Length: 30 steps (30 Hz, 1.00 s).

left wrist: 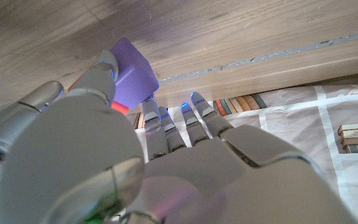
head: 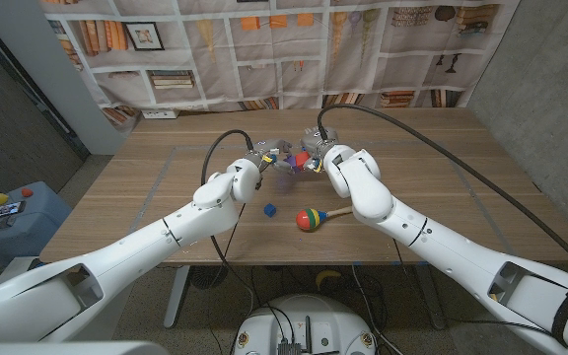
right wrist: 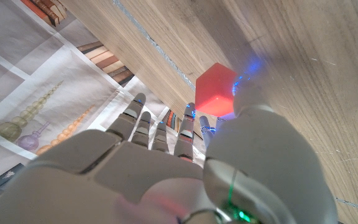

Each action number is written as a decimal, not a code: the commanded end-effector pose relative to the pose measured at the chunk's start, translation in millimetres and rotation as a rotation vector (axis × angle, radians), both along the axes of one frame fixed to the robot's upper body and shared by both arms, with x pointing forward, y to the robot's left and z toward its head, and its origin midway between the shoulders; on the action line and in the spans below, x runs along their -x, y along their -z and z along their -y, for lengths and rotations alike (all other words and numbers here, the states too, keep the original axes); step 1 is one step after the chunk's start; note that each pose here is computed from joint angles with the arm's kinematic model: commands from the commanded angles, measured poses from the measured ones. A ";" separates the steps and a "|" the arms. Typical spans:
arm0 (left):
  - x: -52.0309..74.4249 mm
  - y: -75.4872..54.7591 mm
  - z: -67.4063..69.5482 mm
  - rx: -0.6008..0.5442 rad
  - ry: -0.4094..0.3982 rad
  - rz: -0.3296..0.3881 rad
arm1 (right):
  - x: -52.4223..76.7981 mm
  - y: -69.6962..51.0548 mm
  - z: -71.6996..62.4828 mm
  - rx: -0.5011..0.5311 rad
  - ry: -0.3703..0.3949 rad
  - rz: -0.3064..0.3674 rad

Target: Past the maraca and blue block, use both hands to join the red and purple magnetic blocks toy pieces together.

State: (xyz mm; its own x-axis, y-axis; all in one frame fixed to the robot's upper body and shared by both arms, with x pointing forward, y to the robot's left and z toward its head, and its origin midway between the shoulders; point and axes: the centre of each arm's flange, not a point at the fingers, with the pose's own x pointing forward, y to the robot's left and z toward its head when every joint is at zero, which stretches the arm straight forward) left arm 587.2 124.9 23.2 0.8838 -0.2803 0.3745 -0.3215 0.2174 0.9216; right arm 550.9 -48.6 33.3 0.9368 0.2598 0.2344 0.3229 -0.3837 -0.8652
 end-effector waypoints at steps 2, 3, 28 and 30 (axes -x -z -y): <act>-3.4 -1.0 -0.1 0.000 0.000 -0.011 | -3.4 -2.2 1.1 0.003 0.010 -0.015; -3.6 -1.0 0.0 -0.003 0.003 -0.012 | -3.7 -2.4 1.2 0.003 0.011 -0.016; 4.1 -16.9 -10.8 -0.069 -0.037 -0.040 | -14.2 -20.4 30.7 -0.052 0.005 -0.118; 4.8 -19.4 -11.7 -0.081 -0.040 -0.042 | -14.9 -21.6 34.1 -0.065 -0.002 -0.128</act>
